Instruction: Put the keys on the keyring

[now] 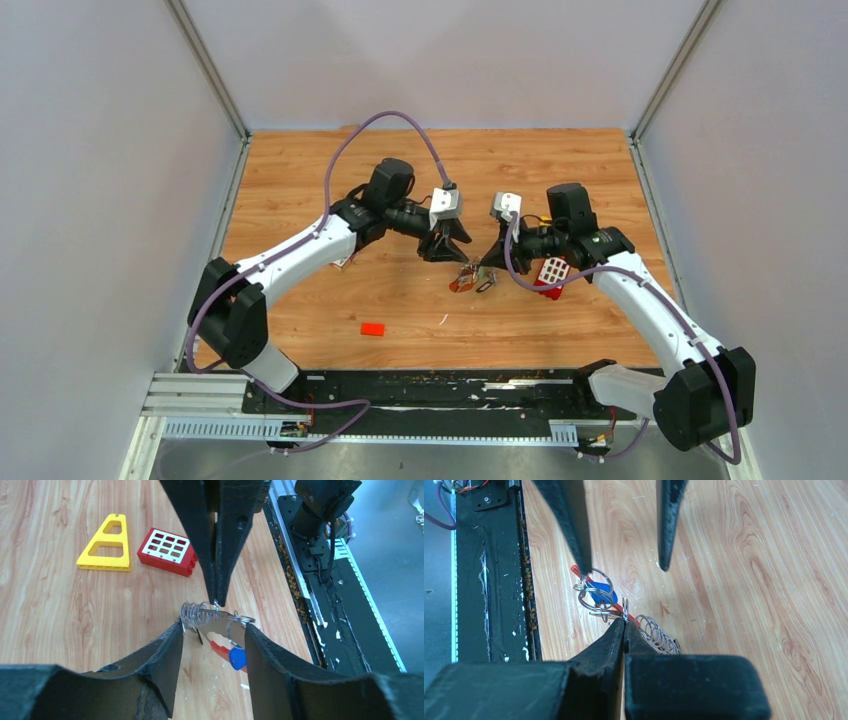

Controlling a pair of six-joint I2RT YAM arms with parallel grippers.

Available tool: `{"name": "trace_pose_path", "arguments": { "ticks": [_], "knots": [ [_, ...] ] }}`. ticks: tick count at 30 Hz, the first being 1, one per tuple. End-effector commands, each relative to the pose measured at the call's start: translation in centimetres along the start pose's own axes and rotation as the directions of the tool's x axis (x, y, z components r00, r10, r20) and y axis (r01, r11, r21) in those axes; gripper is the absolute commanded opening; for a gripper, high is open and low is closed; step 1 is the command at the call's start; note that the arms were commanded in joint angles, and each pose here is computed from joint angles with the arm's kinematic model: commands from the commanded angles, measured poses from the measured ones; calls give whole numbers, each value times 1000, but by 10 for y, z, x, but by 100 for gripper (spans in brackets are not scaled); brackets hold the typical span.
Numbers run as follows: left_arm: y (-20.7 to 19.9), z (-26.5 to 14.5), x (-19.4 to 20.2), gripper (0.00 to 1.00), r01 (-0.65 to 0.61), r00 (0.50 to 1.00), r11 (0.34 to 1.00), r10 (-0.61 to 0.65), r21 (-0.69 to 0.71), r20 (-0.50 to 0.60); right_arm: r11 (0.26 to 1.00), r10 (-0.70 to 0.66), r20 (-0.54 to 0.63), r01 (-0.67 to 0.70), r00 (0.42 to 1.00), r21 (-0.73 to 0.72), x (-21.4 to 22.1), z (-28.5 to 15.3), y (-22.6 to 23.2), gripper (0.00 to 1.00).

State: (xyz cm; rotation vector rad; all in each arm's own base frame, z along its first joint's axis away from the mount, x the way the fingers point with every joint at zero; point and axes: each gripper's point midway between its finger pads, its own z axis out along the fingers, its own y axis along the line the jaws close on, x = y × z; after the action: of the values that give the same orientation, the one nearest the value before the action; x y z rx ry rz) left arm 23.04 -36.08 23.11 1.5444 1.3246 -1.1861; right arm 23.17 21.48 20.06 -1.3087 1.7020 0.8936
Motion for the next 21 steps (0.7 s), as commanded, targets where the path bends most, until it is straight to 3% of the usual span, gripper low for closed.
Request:
{"name": "trace_pose_path", "arguments": {
  "ticks": [1,21],
  "knots": [
    [16,6,-9,53,30,999,999,-29,-32,28,995,-82,57,85,995,-46,-16,-2,12,0],
    [-2,26,7,49,41,999,998,-42,48,15,997,-71,45,71,996,-13,-19,-2,8,0]
  ]
}}
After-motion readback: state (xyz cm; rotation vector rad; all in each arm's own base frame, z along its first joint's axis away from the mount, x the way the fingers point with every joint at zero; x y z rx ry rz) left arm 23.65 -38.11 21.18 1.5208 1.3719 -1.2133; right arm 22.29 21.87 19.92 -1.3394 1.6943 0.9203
